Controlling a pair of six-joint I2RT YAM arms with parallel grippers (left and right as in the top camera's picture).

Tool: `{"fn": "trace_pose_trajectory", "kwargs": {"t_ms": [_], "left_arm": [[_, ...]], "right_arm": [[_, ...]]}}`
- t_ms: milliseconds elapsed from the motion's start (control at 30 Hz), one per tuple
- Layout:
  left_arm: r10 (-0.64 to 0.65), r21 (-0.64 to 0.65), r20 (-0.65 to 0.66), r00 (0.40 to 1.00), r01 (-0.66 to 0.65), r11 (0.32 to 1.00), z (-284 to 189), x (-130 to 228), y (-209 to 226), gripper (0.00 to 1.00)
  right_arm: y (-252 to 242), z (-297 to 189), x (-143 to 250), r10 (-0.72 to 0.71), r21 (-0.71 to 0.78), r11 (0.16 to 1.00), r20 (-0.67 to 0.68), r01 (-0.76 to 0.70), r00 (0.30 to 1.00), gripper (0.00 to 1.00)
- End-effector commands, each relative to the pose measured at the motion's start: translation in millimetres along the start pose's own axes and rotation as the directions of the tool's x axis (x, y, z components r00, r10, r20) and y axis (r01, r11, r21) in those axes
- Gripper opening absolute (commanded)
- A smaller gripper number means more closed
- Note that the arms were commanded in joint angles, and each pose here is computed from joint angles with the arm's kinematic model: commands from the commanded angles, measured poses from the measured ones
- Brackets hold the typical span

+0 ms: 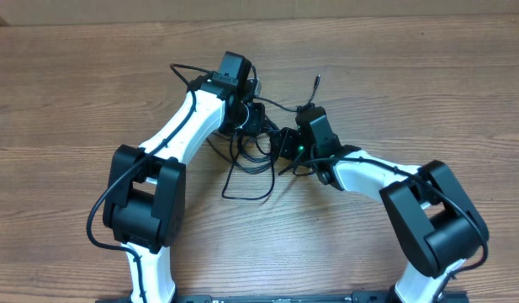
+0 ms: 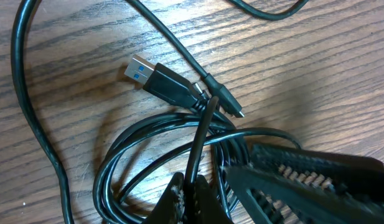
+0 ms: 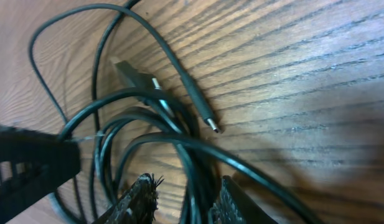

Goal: Untangle cables

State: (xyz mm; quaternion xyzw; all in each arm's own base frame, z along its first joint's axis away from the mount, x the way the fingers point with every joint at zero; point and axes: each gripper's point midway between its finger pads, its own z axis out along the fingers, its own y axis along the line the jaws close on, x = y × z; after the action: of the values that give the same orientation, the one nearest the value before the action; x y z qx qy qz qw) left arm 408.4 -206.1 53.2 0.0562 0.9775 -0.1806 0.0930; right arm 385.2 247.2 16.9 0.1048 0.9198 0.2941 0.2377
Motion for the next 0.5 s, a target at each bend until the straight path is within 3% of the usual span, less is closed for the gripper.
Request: {"fn": "trace_pose_trajectory", "kwargs": {"t_ms": [0,67,133,233,467], "left_arm": [[-0.001,-0.002,-0.019,1.000,0.001,1.000,5,6,-1,0.04],[-0.001,-0.003,-0.019,1.000,0.001,1.000,5,6,-1,0.04],[-0.001,-0.006,-0.018,1.000,0.001,1.000,5,6,0,0.04],[-0.001,-0.009,-0.017,1.000,0.001,1.000,5,5,0,0.04],[-0.064,-0.026,0.011,0.998,0.064,0.998,3,-2,9,0.04]], "right_arm": [[-14,10,9,0.001,0.033,0.999,-0.013,-0.001,1.000,0.32],[-14,11,9,0.004,0.032,0.999,-0.012,-0.003,1.000,0.26],[-10,11,7,0.000,0.012,1.000,-0.009,0.000,1.000,0.12],[-6,11,11,0.000,-0.012,1.000,-0.031,-0.001,1.000,0.04],[2,8,17,0.013,-0.083,0.996,-0.099,-0.022,0.995,0.04]]}}
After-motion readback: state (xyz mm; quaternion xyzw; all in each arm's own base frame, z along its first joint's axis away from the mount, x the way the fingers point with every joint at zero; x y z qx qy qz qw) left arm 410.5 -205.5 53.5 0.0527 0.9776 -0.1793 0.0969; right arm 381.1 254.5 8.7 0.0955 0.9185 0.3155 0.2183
